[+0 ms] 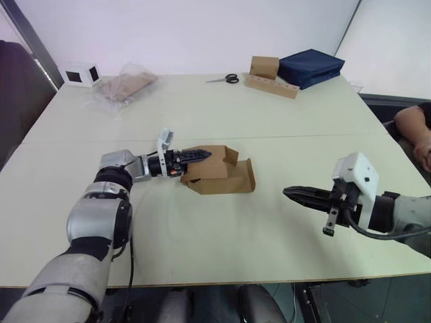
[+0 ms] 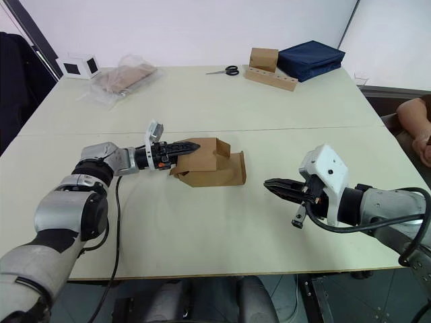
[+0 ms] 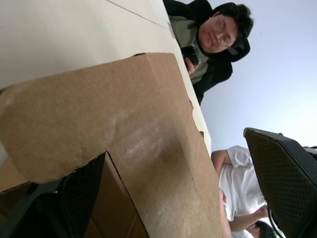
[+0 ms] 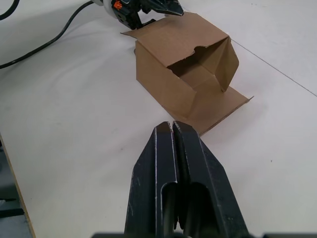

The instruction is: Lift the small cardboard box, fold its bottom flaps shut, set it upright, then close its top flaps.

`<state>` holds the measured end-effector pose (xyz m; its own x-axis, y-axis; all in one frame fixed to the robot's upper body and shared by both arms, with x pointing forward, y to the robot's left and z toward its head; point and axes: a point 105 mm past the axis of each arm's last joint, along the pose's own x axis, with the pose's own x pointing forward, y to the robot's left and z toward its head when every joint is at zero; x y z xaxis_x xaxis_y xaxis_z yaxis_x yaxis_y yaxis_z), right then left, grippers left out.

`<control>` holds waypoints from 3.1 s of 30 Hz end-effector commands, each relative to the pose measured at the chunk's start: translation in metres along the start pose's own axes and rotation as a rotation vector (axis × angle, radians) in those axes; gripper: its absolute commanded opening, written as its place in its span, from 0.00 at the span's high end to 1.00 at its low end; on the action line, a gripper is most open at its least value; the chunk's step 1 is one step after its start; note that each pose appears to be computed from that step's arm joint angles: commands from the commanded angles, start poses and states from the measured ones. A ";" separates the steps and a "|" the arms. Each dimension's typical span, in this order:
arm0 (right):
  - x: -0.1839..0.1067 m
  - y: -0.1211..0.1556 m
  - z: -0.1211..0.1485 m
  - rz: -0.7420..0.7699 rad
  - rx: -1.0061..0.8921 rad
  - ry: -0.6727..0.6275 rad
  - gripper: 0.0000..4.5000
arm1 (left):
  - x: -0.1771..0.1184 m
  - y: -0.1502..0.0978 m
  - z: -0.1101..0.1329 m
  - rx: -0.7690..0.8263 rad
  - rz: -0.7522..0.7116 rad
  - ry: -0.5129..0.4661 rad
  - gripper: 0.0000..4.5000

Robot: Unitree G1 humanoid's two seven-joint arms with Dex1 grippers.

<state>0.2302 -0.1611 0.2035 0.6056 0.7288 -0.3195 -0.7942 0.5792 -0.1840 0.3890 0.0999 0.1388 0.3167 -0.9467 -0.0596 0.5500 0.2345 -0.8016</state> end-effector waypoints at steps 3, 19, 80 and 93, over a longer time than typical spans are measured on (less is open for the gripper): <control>-0.002 0.004 0.010 -0.002 -0.055 -0.020 1.00 | 0.001 -0.010 0.010 0.042 -0.030 -0.013 0.32; -0.002 0.002 0.007 -0.020 -0.054 -0.016 1.00 | -0.020 -0.030 0.023 0.034 -0.105 -0.030 0.99; 0.095 -0.009 0.094 0.097 -0.021 -0.477 1.00 | -0.032 -0.126 -0.010 0.651 -0.287 -0.065 0.99; 0.067 -0.032 0.080 0.019 -0.054 -0.409 1.00 | -0.040 -0.126 0.003 0.666 -0.250 -0.131 0.99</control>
<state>0.3082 -0.0965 0.2488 0.5565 0.8303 0.0301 -0.8117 0.5510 -0.1936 0.3104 0.1037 0.2280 0.1874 -0.9721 0.1414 0.9446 0.1388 -0.2973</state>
